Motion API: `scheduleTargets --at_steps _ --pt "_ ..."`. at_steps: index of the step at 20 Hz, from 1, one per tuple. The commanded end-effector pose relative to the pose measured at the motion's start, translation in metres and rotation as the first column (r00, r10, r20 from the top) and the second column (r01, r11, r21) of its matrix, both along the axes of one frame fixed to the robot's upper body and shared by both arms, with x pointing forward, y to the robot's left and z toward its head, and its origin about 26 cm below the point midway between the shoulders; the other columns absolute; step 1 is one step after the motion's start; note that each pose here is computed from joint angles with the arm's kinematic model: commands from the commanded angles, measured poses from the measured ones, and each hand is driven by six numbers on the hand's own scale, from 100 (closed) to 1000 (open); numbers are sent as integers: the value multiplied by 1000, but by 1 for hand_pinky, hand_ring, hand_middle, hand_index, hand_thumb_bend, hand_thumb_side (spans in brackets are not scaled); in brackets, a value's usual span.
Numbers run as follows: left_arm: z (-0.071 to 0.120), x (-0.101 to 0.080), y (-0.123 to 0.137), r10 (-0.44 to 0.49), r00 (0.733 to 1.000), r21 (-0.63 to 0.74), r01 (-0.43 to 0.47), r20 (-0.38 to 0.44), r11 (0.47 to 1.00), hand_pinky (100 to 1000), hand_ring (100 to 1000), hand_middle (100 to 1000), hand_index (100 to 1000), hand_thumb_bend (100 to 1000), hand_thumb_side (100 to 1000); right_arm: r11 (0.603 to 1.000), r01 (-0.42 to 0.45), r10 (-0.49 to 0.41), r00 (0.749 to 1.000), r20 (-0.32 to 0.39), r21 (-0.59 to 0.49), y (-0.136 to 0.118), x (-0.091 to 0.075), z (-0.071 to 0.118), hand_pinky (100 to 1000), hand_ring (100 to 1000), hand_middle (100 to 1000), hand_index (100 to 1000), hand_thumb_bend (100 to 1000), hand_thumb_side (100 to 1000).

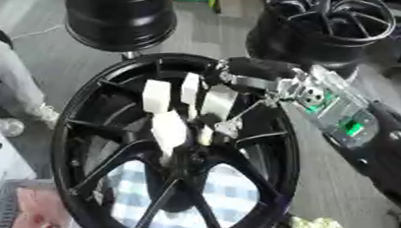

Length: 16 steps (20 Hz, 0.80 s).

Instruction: Pull the pin out of the wheel hub.

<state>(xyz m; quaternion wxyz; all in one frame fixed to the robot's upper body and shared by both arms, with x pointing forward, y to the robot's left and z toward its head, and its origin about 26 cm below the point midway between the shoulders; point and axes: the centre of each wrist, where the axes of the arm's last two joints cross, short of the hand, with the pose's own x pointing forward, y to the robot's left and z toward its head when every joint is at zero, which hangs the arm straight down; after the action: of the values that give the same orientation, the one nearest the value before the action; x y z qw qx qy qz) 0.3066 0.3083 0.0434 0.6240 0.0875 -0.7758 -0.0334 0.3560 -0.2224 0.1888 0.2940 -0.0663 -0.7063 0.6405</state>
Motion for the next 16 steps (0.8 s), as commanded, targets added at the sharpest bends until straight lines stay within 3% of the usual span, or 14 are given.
scheduleTargets --at_steps 1,8,16 --pt "6 1 1 -9 1000 14 9 15 1000 744 814 796 862 100 853 1000 21 -21 999 49 7 -10 0 20 187 364 573 637 100 204" --pt "2 0 4 -4 1000 10 4 3 1000 744 814 796 862 100 854 992 84 -92 993 80 92 -37 -5 47 177 357 565 628 100 205" --pt "-2 -3 8 11 1000 1 -11 -12 1000 744 815 796 862 100 854 968 176 -195 976 96 178 -69 -17 63 173 353 560 619 100 174"
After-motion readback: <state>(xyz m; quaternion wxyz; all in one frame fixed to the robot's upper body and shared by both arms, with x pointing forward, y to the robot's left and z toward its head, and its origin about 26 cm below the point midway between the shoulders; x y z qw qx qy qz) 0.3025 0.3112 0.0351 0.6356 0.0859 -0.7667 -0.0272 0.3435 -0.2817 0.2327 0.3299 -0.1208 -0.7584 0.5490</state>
